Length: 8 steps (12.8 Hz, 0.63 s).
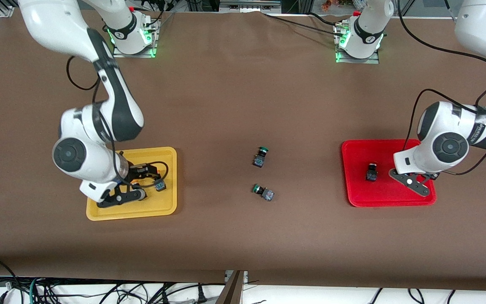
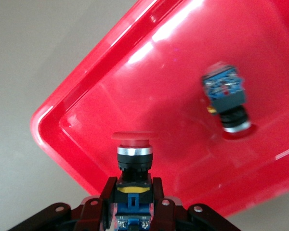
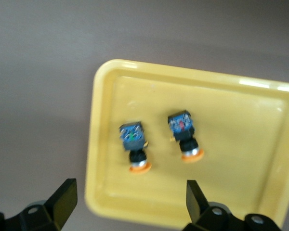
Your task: Place red and yellow buttons in trays
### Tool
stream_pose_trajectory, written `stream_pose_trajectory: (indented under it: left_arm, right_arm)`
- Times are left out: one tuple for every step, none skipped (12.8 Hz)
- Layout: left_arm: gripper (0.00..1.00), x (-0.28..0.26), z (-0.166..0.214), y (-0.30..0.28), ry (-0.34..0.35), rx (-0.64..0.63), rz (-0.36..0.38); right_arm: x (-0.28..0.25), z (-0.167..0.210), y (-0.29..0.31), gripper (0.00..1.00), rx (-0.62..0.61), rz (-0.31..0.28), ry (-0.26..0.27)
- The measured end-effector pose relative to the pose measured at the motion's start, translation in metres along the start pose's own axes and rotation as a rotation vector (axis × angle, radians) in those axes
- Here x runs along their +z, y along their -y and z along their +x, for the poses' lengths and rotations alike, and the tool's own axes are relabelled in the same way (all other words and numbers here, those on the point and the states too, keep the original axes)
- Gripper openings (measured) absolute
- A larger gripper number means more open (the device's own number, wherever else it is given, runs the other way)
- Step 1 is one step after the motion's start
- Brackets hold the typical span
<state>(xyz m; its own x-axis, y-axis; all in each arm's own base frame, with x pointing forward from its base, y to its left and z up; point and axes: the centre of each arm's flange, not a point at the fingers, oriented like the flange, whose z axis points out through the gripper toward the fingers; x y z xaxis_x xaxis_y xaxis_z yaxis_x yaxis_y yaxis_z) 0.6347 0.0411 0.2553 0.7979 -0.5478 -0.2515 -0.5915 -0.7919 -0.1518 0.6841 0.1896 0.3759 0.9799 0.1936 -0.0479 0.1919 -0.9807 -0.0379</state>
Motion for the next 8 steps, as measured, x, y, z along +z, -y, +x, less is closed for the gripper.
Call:
stream_pose_trajectory:
  left_arm:
    - [0.33, 0.011, 0.001, -0.001, -0.002, -0.024, -0.012]
    - [0.33, 0.019, 0.004, -0.006, -0.004, -0.043, -0.022]
    - [0.33, 0.023, 0.008, -0.014, -0.009, -0.055, -0.028]
    - [0.33, 0.026, 0.01, -0.02, -0.014, -0.064, -0.032]
    - [0.39, 0.027, 0.011, -0.022, -0.016, -0.069, -0.033]
    - [0.39, 0.026, 0.011, -0.021, -0.018, -0.073, -0.031]
    - [0.46, 0.022, 0.011, -0.02, -0.024, -0.077, -0.027]
    - [0.56, 0.009, 0.012, -0.018, -0.042, -0.087, -0.02]
  right_arm:
    - [-0.033, -0.012, 0.003, 1.0, 0.034, 0.002, 0.006]
    - [-0.065, -0.026, 0.004, 1.0, 0.059, 0.003, 0.016]
    - [-0.098, -0.042, 0.003, 1.0, 0.072, 0.003, 0.025]
    - [-0.13, -0.06, -0.003, 1.0, 0.084, 0.001, 0.031]
    - [-0.155, -0.077, -0.014, 1.0, 0.101, -0.001, 0.031]
    - [-0.172, -0.093, -0.028, 1.0, 0.121, -0.002, 0.031]
    - [-0.179, -0.108, -0.041, 1.0, 0.139, 0.0, 0.033]
    - [-0.177, -0.121, -0.05, 1.0, 0.149, 0.003, 0.041]
